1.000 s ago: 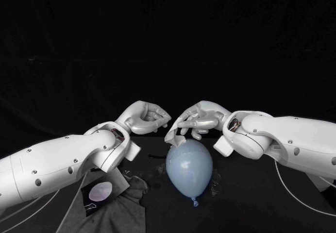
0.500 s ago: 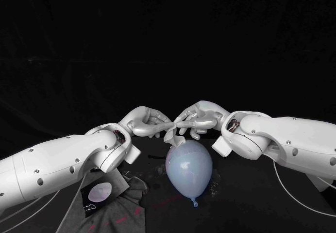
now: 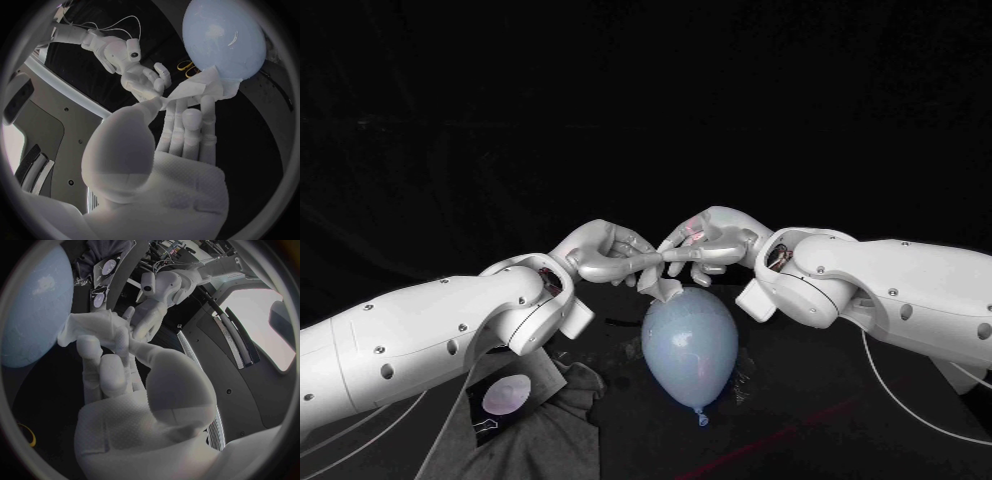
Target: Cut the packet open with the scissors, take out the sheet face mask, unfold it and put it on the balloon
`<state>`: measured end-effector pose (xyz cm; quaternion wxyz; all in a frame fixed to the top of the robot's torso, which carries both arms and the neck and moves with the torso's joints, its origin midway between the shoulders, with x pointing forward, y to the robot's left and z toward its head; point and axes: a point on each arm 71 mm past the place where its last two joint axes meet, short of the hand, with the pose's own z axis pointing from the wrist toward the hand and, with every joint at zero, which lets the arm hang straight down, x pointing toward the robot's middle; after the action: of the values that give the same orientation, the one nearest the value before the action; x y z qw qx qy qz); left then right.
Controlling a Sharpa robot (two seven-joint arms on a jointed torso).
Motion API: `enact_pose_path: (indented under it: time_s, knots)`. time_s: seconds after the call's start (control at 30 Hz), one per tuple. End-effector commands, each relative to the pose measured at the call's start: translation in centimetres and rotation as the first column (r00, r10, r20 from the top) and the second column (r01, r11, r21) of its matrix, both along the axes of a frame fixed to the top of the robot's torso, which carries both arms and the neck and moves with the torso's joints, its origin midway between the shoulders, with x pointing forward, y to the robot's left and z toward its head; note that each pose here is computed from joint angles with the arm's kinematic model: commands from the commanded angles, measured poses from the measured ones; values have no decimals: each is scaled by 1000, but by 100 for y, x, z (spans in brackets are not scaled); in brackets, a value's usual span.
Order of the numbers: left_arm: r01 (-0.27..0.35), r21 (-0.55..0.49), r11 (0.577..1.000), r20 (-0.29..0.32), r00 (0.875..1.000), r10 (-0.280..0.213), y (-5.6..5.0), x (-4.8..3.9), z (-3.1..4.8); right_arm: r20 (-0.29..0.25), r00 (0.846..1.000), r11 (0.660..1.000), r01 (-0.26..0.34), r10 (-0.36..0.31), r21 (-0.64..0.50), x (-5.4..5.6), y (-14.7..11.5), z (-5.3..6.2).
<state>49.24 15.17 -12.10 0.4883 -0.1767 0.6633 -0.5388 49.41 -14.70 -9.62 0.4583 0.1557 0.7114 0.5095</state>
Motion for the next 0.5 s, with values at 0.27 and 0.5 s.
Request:
enact_pose_path:
  time_s: [0.27,0.5]
  knots:
    - [5,-58,998,18,1000,-4,-21,-3,43,11,1000,1000,-7,7,-2,0,0,7]
    - [-8,-101,995,-8,1000,7,-4,8,43,17,1000,1000,-3,3,-16,4,-7,4]
